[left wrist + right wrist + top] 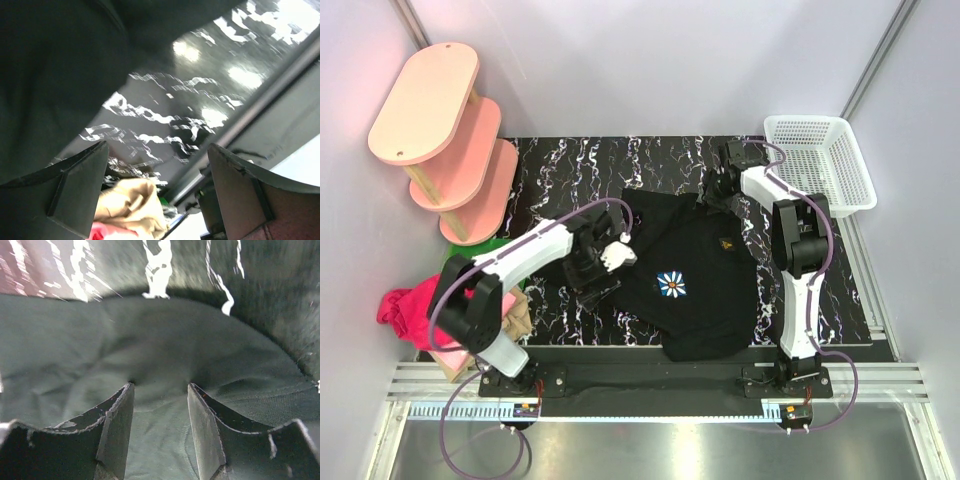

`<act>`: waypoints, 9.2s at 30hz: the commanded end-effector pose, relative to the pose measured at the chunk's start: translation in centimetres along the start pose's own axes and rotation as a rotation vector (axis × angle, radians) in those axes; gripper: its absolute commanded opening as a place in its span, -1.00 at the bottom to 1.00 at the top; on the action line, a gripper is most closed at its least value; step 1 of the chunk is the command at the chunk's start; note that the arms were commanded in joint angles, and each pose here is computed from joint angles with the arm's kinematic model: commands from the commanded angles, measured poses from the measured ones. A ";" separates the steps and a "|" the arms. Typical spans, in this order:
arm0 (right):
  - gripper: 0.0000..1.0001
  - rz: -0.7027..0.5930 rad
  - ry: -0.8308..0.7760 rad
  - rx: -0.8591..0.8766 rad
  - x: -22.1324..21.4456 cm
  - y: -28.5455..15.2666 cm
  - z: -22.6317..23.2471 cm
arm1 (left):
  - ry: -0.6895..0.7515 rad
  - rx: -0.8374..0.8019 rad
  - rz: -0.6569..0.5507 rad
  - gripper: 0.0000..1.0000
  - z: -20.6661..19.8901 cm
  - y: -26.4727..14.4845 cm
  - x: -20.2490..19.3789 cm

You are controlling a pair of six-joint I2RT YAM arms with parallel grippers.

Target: Fold and stack the t-shirts

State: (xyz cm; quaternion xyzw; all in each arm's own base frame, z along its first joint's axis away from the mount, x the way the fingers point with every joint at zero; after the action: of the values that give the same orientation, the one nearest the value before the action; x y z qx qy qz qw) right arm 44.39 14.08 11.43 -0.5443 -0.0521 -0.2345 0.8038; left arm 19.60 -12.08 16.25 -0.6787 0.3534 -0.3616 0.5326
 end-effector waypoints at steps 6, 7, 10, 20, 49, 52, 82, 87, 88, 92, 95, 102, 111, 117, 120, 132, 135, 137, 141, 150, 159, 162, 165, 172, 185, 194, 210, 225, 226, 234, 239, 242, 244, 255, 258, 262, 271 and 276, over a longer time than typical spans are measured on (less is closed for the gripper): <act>0.04 -0.052 -0.011 0.065 -0.2 -1.5 0.9 | -0.106 0.168 -0.035 0.69 3.8 2.6 4.4; 0.03 -0.053 -0.012 0.069 -0.2 -1.7 0.9 | -0.112 0.183 -0.020 0.69 4.1 3.0 4.6; -0.01 -0.057 -0.011 0.081 -0.3 -1.8 0.9 | -0.131 0.202 -0.020 0.68 4.9 3.7 5.5; -0.19 -0.057 -0.004 0.096 -0.7 -1.4 0.7 | -0.135 0.237 -0.030 -0.71 5.7 3.5 6.4; -1.00 -0.106 -0.018 0.019 -1.3 -2.7 -0.3 | 0.005 0.606 -0.120 -0.49 0.9 -18.0 -1.7; -1.00 -0.113 -0.018 0.024 -1.1 -2.8 0.0 | 0.005 0.645 -0.078 -0.56 2.3 -16.0 -1.7; 1.00 -0.261 -0.031 0.109 1.7 -9.9 0.6 | -0.465 0.586 -0.650 0.93 7.9 -14.2 2.5; 0.99 -0.247 -0.022 0.089 1.4 -9.1 0.1 | -0.483 0.578 -0.610 0.95 8.2 -12.6 2.1; 1.00 -0.236 -0.023 0.090 1.3 -8.8 0.0 | -0.493 0.567 -0.588 0.96 8.3 -11.6 1.8; 0.99 -0.189 -0.019 0.129 1.5 -7.3 0.3 | -0.492 0.480 -0.528 0.95 8.2 -8.2 1.2; 0.99 -0.179 -0.038 0.189 2.3 -7.1 1.2 | -0.480 0.455 -0.503 0.93 8.2 -6.2 0.7; 0.99 -0.183 -0.120 0.299 4.5 -6.5 3.0 | -0.452 0.398 -0.455 0.86 8.3 -4.2 0.8; 0.99 -0.119 -0.129 0.328 6.0 -3.1 3.4 | -0.223 0.267 -0.461 0.84 2.4 -3.6 1.4; 0.99 -0.071 -0.160 0.320 4.3 -1.3 4.8 | -0.191 0.299 -0.435 0.86 2.1 -3.2 0.9; 0.99 -0.038 -0.167 0.292 3.2 -0.5 4.7 | -0.194 0.317 -0.438 0.86 2.2 -3.2 0.9; 0.99 -0.091 -0.211 0.255 3.9 -3.5 5.5 | -0.193 0.389 -0.473 0.93 2.6 -4.1 0.7; 0.99 -0.099 -0.212 0.262 4.1 -3.7 5.7 | -0.194 0.399 -0.492 0.94 2.4 -4.6 0.6; 1.00 -0.095 -0.209 0.254 4.1 -3.7 5.6 | -0.201 0.438 -0.504 0.96 2.5 -5.3 0.5; 0.99 -0.105 -0.193 0.263 4.2 -4.4 5.7 | -0.250 0.488 -0.539 0.98 2.9 -7.3 -0.1; 1.00 -0.155 -0.213 0.271 4.0 -6.9 5.7 | -0.385 0.448 -0.609 0.98 5.1 -8.7 -1.4; 0.99 -0.150 -0.223 0.284 3.4 -7.2 5.6 | -0.392 0.424 -0.646 0.98 5.3 -7.9 -1.1; 0.99 -0.169 -0.239 0.281 3.8 -7.0 5.6 | -0.393 0.402 -0.611 0.97 5.7 -7.0 -0.9; 0.99 -0.160 -0.256 0.300 4.3 -6.0 6.0 | -0.377 0.379 -0.584 0.94 5.9 -6.1 -1.1; 0.99 -0.136 -0.294 0.300 5.2 -1.9 6.1 | -0.294 0.251 -0.526 0.82 4.2 -3.1 -1.8; 0.99 -0.067 -0.334 0.275 2.6 1.0 6.6 | -0.175 0.210 -0.341 0.79 2.7 0.2 -0.7; 0.99 -0.095 -0.460 0.190 1.3 3.0 10.0 | -0.207 0.256 -0.286 0.70 4.5 1.6 0.5; 0.99 -0.031 -0.417 0.066 -3.8 2.0 6.7 | -0.210 0.399 -0.261 -0.99 7.8 -0.1 3.5; 0.99 -0.175 -0.410 0.006 -5.1 -5.2 5.9 | 0.021 0.734 -0.289 -1.00 6.9 -12.3 1.7; 1.00 -0.167 -0.403 0.002 -5.3 -4.9 5.8 | 0.040 0.754 -0.280 -0.98 6.9 -12.7 1.4; 0.99 -0.113 -0.377 -0.074 -6.1 -2.8 4.4 | 0.050 0.678 -0.238 -0.92 7.3 -10.3 0.9; 1.00 -0.165 -0.383 -0.036 -2.6 -1.7 6.6 | 0.025 0.537 -0.214 -0.91 6.6 -7.5 0.7; 0.99 -0.202 -0.395 -0.015 0.1 -0.8 8.4 | 0.010 0.465 -0.202 -0.92 6.0 -6.3 0.3; 0.99 -0.235 -0.402 0.011 2.0 0.0 9.5 | 0.010 0.433 -0.200 -0.92 5.7 -5.6 0.1; 0.99 -0.095 -0.378 0.190 1.0 5.3 12.3 | -0.020 0.330 -0.151 -0.92 5.2 -2.5 -0.9; 0.99 -0.084 -0.472 0.212 -0.6 6.1 13.9 | -0.030 0.312 -0.151 -0.92 5.2 -2.0 -0.9; 0.99 -0.078 -0.600 0.254 -2.0 6.7 15.5 | -0.043 0.303 -0.157 -0.93 5.2 -1.8 -1.1; 0.99 -0.041 -0.764 0.251 -6.0 7.4 17.3 | -0.126 0.276 -0.186 -0.95 5.6 -1.2 -2.5; 0.99 -0.008 -0.831 0.163 -8.2 9.0 16.6 | -0.155 0.275 -0.209 -0.95 5.8 -1.5 -3.0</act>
State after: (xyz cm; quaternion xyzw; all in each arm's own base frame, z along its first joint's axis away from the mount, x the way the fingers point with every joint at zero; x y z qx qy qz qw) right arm 44.73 34.42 9.91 -0.4893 -0.3810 -0.0225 0.7842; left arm 23.30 -6.55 15.67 -0.6456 0.2181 -0.3944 0.6165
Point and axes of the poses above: each gripper's point midway between its finger pads, its own y axis out along the fingers, its own z axis along the line the jaws close on, x = y × z, the point moved 9 cm from there along -y, back along the fingers
